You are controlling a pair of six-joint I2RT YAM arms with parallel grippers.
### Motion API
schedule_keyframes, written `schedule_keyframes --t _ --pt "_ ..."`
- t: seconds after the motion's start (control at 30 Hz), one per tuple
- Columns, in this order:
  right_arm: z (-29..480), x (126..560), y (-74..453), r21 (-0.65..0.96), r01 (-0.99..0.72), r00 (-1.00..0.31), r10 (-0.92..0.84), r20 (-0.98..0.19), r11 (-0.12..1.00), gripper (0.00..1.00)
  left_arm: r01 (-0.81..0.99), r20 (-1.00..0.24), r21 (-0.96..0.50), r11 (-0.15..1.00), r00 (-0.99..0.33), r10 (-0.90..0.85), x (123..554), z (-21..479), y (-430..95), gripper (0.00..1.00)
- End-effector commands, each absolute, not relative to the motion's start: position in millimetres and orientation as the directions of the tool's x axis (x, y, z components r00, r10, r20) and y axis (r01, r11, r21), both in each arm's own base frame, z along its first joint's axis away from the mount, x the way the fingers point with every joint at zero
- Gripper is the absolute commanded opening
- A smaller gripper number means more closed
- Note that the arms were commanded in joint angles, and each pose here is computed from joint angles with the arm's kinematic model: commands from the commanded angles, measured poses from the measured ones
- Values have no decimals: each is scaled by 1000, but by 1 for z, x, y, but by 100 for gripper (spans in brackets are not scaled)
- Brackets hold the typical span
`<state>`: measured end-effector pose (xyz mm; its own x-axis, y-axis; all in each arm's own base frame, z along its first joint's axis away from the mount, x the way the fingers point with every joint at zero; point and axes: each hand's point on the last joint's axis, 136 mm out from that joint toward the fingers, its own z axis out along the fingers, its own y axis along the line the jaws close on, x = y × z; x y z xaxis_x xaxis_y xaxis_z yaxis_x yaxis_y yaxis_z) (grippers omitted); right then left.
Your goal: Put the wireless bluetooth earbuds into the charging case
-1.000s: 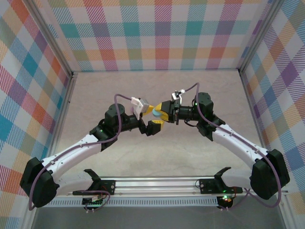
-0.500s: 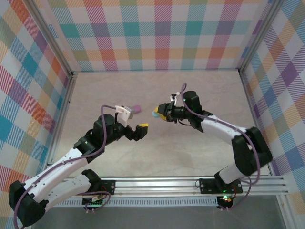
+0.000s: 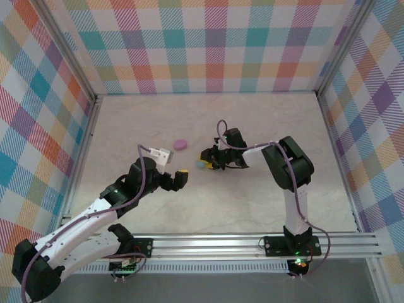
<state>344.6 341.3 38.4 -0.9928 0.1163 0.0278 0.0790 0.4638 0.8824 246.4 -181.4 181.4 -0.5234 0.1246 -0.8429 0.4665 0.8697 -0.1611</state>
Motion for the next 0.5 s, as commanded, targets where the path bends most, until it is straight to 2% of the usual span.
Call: schedule_keyframes --t 0.0,0.1,0.27,0.47 --pt "32 344 345 869 50 -997 81 11 493 34 440 -857 -164 883 -507 93 252 185 -176 100" --pt "25 341 335 821 56 -996 89 6 568 42 438 -858 -151 886 -503 103 253 184 -174 100" --pt "20 339 314 716 52 -994 102 -26 696 47 433 -862 -144 890 -497 102 255 184 -171 100" --pt "25 341 298 635 43 -993 105 -60 771 50 434 -866 -144 889 -490 99 256 186 -171 100"
